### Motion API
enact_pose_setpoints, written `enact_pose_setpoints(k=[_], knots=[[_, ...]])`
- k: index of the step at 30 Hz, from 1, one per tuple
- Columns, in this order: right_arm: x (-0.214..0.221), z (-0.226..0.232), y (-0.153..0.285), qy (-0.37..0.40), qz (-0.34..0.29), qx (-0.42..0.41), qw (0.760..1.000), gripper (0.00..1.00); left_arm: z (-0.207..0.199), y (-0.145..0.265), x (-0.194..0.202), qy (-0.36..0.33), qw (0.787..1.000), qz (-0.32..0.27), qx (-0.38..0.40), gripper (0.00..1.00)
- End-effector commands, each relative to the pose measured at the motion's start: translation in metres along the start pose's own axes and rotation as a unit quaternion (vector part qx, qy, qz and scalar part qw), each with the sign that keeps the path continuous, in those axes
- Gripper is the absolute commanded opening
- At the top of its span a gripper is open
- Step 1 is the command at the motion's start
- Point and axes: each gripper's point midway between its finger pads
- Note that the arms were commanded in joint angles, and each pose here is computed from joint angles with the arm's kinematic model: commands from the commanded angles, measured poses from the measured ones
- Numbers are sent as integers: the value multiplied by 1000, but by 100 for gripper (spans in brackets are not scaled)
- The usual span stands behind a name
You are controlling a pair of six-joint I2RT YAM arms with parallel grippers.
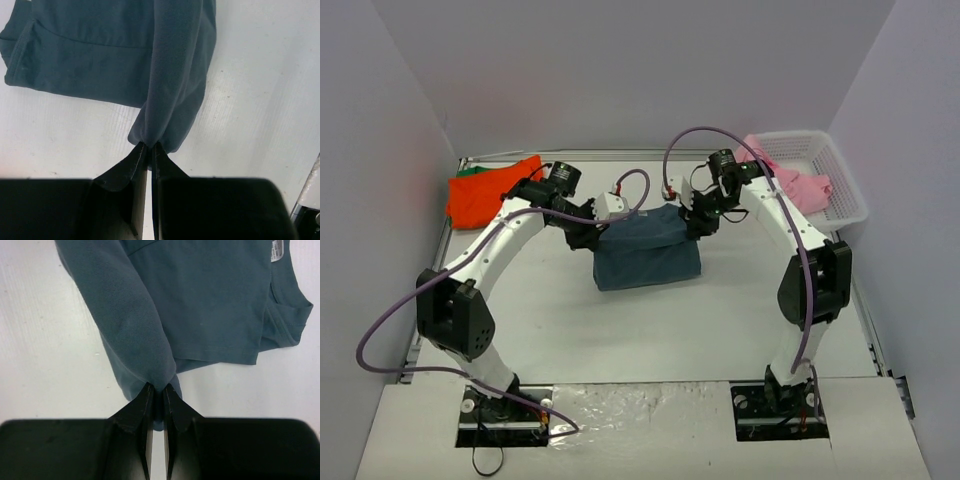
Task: Fold and stack the t-shirts
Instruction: Fold the long partially folded tshirt into a neat square
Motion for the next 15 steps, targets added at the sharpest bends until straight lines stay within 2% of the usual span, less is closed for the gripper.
enact_pose_setpoints(k=[1,15], knots=[[-6,-17,-3,-3,-9,10,1000,0,26,6,-10,-7,999,-10,-40,2],[-9,-80,-26,-8,-19,20,1000,0,90,-20,-1,9,997,-1,-72,2]])
Point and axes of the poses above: each gripper's point midway between its finger pads, its own y axis back along the fingers, its own z axis along the line the jaws close on, x = y × z, and after that the axes turned 6 degrees about -y, right-handed
